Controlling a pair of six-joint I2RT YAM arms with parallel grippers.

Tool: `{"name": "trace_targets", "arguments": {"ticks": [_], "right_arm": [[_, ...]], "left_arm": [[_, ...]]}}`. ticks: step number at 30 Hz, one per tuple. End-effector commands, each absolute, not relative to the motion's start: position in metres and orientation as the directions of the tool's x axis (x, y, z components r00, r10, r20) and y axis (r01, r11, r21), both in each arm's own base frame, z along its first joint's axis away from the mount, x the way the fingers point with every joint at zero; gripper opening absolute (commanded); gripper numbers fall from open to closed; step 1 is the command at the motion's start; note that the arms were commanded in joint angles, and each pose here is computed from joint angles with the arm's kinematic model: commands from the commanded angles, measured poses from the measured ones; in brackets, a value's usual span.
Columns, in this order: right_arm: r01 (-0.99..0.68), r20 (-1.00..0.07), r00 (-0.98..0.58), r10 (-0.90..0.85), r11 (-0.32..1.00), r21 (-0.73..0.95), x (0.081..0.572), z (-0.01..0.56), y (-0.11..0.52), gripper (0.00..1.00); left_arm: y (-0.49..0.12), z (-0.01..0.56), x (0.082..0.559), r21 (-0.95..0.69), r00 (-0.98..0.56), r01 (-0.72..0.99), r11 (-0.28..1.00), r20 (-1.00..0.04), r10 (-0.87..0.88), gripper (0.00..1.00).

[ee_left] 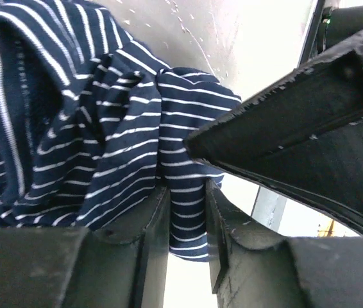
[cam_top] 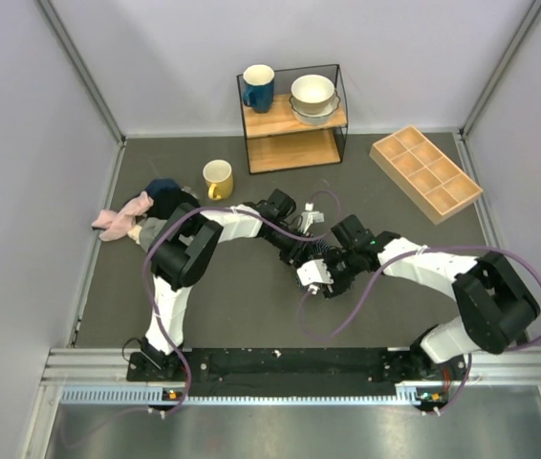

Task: Roll the underwear
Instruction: Roll the underwear to the center of the board.

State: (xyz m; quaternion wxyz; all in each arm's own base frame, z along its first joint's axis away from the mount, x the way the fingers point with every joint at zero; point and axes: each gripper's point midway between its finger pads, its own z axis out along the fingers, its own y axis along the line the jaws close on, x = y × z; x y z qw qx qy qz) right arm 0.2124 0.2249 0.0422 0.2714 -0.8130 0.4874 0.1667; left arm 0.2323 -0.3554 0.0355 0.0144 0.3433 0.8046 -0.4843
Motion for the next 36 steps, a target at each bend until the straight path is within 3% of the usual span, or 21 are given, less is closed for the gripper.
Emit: {"name": "trace_targets", "arguments": {"ticks": [1,8,9,10,13,14,17,20,24,27,30,32,33,36], "right_arm": [[-0.888,-0.459,0.457,-0.762,-0.365,-0.279,0.225,0.021,0.219,0.59],[-0.906,-0.456,0.424,-0.783,-0.356,-0.230,0.221,0.014,0.216,0.34],[-0.909,-0.456,0.416,-0.787,-0.358,-0.213,0.218,0.013,0.215,0.31],[-0.912,-0.468,0.411,-0.783,-0.359,-0.200,0.216,0.013,0.216,0.29],[-0.924,-0.513,0.374,-0.772,-0.359,-0.134,0.204,0.019,0.218,0.24],[-0.927,-0.527,0.363,-0.768,-0.354,-0.122,0.204,0.026,0.222,0.23],[-0.937,-0.573,0.282,-0.769,-0.349,0.006,0.191,0.035,0.222,0.23],[-0.935,-0.592,0.194,-0.782,-0.331,0.131,0.180,0.041,0.221,0.22],[-0.916,-0.600,0.065,-0.798,-0.286,0.280,0.173,0.048,0.220,0.21],[-0.892,-0.576,-0.029,-0.817,-0.239,0.384,0.172,0.048,0.215,0.21],[-0.866,-0.542,-0.100,-0.834,-0.195,0.460,0.173,0.041,0.208,0.22],[-0.857,-0.525,-0.139,-0.840,-0.164,0.489,0.177,0.036,0.204,0.22],[-0.850,-0.514,-0.156,-0.844,-0.150,0.505,0.177,0.035,0.203,0.23],[-0.832,-0.482,-0.197,-0.854,-0.114,0.542,0.181,0.031,0.200,0.24]], "left_arm": [[-0.342,0.026,0.257,-0.706,-0.795,0.580,0.406,-0.382,0.471,0.34],[-0.327,0.086,0.274,-0.676,-0.773,0.634,0.375,-0.561,0.296,0.55],[-0.319,0.092,0.281,-0.669,-0.771,0.634,0.388,-0.581,0.260,0.63],[-0.312,0.090,0.280,-0.662,-0.762,0.642,0.387,-0.608,0.224,0.98],[-0.286,0.103,0.275,-0.623,-0.718,0.664,0.412,-0.685,0.121,0.99],[-0.283,0.128,0.277,-0.562,-0.636,0.726,0.396,-0.768,0.077,0.99],[-0.267,0.143,0.273,-0.485,-0.539,0.756,0.441,-0.842,-0.003,0.99],[-0.243,0.146,0.277,-0.560,-0.578,0.679,0.475,-0.807,-0.124,0.99],[-0.235,0.163,0.271,-0.591,-0.572,0.730,0.343,-0.803,-0.165,0.99],[-0.243,0.169,0.253,-0.577,-0.565,0.782,0.235,-0.816,-0.123,0.98],[-0.249,0.183,0.227,-0.429,-0.414,0.884,0.186,-0.903,-0.118,0.97],[-0.257,0.181,0.211,-0.316,-0.310,0.925,0.213,-0.949,-0.062,0.99],[-0.260,0.177,0.210,-0.173,-0.178,0.957,0.233,-0.984,-0.002,0.99],[-0.269,0.168,0.197,-0.054,-0.093,0.959,0.280,-0.987,0.129,0.99]]}}
